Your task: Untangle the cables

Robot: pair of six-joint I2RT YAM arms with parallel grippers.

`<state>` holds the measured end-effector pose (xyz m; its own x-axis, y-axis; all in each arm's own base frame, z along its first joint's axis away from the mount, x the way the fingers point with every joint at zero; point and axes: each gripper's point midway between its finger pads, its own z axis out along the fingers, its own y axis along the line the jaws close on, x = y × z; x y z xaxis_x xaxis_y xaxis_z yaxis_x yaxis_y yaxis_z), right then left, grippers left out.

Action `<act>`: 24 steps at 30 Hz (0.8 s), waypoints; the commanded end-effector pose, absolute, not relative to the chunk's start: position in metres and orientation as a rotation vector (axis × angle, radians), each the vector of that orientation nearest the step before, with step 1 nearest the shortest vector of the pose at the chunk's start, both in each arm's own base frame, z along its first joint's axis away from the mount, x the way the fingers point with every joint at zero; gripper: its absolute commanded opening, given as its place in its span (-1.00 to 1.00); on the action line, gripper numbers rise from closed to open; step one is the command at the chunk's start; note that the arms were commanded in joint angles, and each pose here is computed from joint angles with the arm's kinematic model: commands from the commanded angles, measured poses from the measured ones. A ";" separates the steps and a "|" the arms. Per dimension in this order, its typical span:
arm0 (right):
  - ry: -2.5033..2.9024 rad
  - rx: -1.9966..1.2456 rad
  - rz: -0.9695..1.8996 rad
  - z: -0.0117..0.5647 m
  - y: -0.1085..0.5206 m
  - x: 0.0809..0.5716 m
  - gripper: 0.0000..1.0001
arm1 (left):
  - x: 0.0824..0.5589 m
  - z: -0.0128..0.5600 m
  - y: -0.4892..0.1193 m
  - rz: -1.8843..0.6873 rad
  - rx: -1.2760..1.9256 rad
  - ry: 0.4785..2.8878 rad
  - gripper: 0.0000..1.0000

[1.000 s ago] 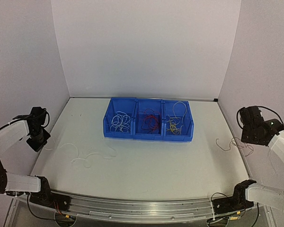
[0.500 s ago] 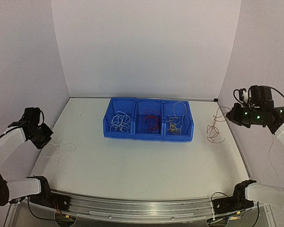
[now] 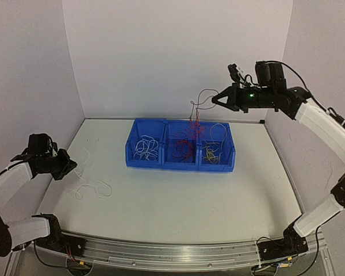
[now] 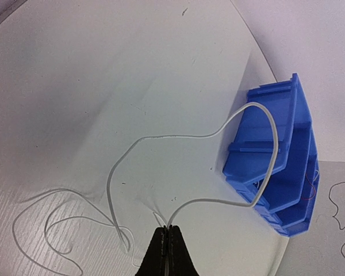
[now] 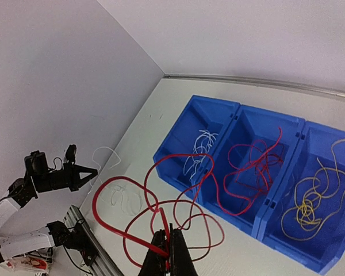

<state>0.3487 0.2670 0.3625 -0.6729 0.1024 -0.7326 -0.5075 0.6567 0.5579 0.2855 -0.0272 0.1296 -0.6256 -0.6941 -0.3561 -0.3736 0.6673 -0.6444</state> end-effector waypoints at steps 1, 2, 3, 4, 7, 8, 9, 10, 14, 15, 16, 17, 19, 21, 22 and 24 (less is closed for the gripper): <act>2.007 -0.328 0.929 0.381 0.289 0.399 -1.00 | 0.284 0.141 -0.038 -0.771 -0.718 2.257 -1.00; 2.014 -0.321 0.925 0.377 0.293 0.409 -1.00 | 0.282 0.140 -0.038 -0.768 -0.722 2.262 -1.00; 2.019 -0.320 0.927 0.374 0.297 0.415 -1.00 | 0.280 0.139 -0.037 -0.762 -0.724 2.264 -1.00; 2.029 -0.316 0.929 0.369 0.302 0.422 -1.00 | 0.279 0.138 -0.037 -0.758 -0.725 2.267 -1.00; 2.077 -0.298 0.911 0.341 0.313 0.445 -1.00 | 0.276 0.138 -0.038 -0.762 -0.726 2.267 -1.00; 2.089 -0.287 0.897 0.334 0.313 0.451 -1.00 | 0.275 0.138 -0.039 -0.767 -0.724 2.265 -1.00; 2.112 -0.280 0.881 0.321 0.315 0.458 -1.00 | 0.275 0.139 -0.040 -0.778 -0.719 2.264 -1.00; 2.135 -0.274 0.866 0.307 0.317 0.465 -1.00 | 0.275 0.140 -0.042 -0.790 -0.713 2.263 -1.00; 2.217 -0.270 0.897 0.265 0.333 0.480 -1.00 | 0.278 0.150 -0.047 -0.836 -0.675 2.244 -1.00; 2.239 -0.270 0.916 0.254 0.339 0.482 -1.00 | 0.279 0.153 -0.048 -0.840 -0.666 2.236 -1.00; 2.267 -0.267 0.922 0.240 0.344 0.485 -1.00 | 0.281 0.156 -0.048 -0.842 -0.659 2.230 -1.00; 2.292 -0.261 0.924 0.226 0.349 0.488 -1.00 | 0.283 0.158 -0.047 -0.842 -0.655 2.225 -1.00; 2.329 -0.259 0.924 0.206 0.357 0.490 -1.00 | 0.285 0.161 -0.049 -0.851 -0.646 2.222 -1.00; 2.365 -0.270 0.920 0.188 0.364 0.488 -1.00 | 0.288 0.164 -0.050 -0.868 -0.637 2.220 -1.00; 2.380 -0.276 0.911 0.181 0.366 0.486 -0.99 | 0.289 0.165 -0.052 -0.877 -0.630 2.218 -1.00; 2.397 -0.276 0.880 0.174 0.364 0.483 -0.89 | 0.291 0.170 -0.053 -0.891 -0.616 2.214 -1.00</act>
